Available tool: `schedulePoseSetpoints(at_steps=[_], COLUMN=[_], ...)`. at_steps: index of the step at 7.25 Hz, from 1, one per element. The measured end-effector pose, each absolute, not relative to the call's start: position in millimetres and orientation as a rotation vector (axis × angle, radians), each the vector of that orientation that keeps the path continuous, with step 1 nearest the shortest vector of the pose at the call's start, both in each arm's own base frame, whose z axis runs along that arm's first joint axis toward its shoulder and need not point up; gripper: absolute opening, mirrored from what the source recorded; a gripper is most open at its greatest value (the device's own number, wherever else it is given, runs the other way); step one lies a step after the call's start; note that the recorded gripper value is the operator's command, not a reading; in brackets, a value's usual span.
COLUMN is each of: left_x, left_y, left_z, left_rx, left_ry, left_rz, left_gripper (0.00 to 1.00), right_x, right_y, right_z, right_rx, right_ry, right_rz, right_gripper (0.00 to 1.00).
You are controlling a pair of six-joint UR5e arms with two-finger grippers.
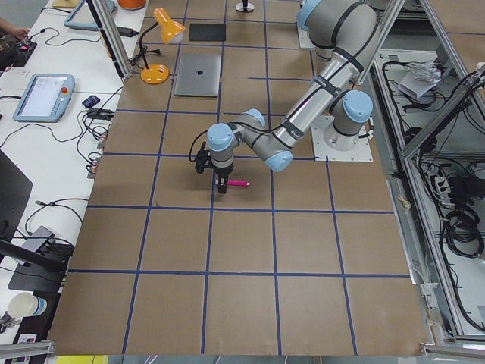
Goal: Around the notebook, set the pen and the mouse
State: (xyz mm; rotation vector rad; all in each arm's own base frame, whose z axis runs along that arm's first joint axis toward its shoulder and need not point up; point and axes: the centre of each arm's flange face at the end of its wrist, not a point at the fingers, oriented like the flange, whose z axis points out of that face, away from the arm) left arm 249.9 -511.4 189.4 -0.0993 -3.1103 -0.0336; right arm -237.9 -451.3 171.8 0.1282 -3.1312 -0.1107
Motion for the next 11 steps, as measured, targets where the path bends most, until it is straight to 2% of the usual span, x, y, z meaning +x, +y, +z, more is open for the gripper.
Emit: schedulePoseSetpoints(at_steps=[1,2,5,7,8,11], left_x=[250,250,250,250,250,252], left_y=[-512,-512,-513,-514,-514,-513], left_z=[184,180,174,174,175,185], left_rx=[-0.101,-0.101,-0.101,-0.103,-0.103,-0.09], left_ry=[-3.105,-3.099,-3.091,-3.091,-3.092,-3.103], left_rz=[-0.041,-0.047,-0.056,-0.054,-0.054,-0.063], left_gripper=[0.64,0.61,0.37,0.03,0.0,0.0], right_x=[-239,-240,-203,-132,-88,2], right_y=[-453,-459,-520,-568,-587,-645], right_z=[176,187,239,263,264,238], right_rx=[0.109,0.072,0.092,0.09,0.06,0.025], right_ry=[-3.124,-3.105,-3.044,-3.041,-3.049,-3.091], right_rz=[-0.107,-0.083,0.045,0.094,0.108,0.123], right_gripper=[0.63,0.64,0.65,0.65,0.65,0.65])
